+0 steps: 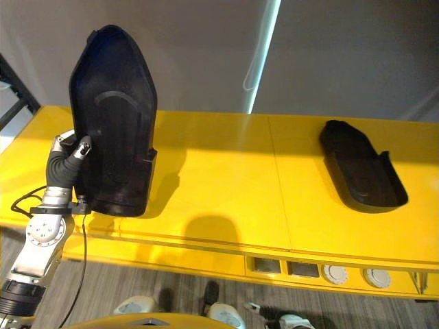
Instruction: Move parts from the plastic box to the shelf.
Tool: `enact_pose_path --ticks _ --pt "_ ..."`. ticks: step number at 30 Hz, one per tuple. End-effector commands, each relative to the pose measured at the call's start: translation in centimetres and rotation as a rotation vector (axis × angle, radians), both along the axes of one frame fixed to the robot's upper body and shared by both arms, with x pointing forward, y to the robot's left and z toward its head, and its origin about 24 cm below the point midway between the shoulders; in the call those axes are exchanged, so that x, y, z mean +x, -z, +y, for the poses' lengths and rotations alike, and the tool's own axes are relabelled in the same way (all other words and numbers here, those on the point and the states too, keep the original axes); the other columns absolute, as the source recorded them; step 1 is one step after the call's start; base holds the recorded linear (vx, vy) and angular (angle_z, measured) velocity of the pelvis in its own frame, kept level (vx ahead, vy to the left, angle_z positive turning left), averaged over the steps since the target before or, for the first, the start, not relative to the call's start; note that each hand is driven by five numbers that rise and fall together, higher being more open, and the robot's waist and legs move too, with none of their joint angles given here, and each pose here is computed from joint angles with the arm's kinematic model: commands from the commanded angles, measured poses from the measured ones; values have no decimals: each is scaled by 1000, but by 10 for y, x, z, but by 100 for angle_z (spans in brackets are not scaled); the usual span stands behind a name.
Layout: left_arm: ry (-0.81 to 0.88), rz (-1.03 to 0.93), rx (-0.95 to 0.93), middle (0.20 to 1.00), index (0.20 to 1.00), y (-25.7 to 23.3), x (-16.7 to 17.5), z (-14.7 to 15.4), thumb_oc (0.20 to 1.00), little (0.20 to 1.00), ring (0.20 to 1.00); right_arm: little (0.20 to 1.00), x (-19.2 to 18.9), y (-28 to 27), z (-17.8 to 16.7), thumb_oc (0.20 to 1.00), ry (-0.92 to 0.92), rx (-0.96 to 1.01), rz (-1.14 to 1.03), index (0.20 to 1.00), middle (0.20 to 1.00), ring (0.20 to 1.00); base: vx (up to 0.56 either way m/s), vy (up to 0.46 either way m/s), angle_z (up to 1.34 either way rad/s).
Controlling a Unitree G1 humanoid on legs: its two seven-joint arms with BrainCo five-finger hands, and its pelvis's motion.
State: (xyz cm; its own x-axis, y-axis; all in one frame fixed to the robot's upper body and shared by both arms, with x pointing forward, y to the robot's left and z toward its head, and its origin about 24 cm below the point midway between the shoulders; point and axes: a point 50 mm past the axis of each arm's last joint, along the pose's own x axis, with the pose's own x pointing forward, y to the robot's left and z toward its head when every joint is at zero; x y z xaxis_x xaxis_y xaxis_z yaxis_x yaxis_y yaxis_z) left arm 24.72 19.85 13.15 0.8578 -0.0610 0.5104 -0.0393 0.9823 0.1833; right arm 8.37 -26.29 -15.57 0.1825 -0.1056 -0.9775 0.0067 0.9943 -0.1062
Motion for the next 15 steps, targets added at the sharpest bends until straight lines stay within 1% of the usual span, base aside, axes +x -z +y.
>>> enact_pose_path --ticks 1,4,8,9,11,15 --pt "85 -171 -84 200 200 -42 0 -7 200 200 200 1000 -15 2 -3 1000 57 35 82 1000 1000 1000 -7 228 -48" --pt "121 -121 -107 200 200 -41 8 -14 200 200 200 1000 -20 2 -6 1000 109 0 91 1000 1000 1000 -8 227 -44" --pt "149 -64 -110 200 200 -38 17 -21 200 200 200 1000 -23 3 -4 1000 102 -26 102 1000 1000 1000 -1 164 -26" --pt "156 -46 -118 200 200 -36 20 -23 200 200 200 1000 -23 4 -2 1000 73 -25 108 1000 1000 1000 -31 108 -13" --pt "156 -7 -135 200 200 -32 24 -28 200 200 200 1000 -27 6 4 1000 22 -42 113 1000 1000 1000 -83 27 -21" --pt "146 51 -188 200 200 -24 29 -30 200 200 200 1000 -35 9 13 1000 28 -16 141 1000 1000 1000 -113 -51 -5"
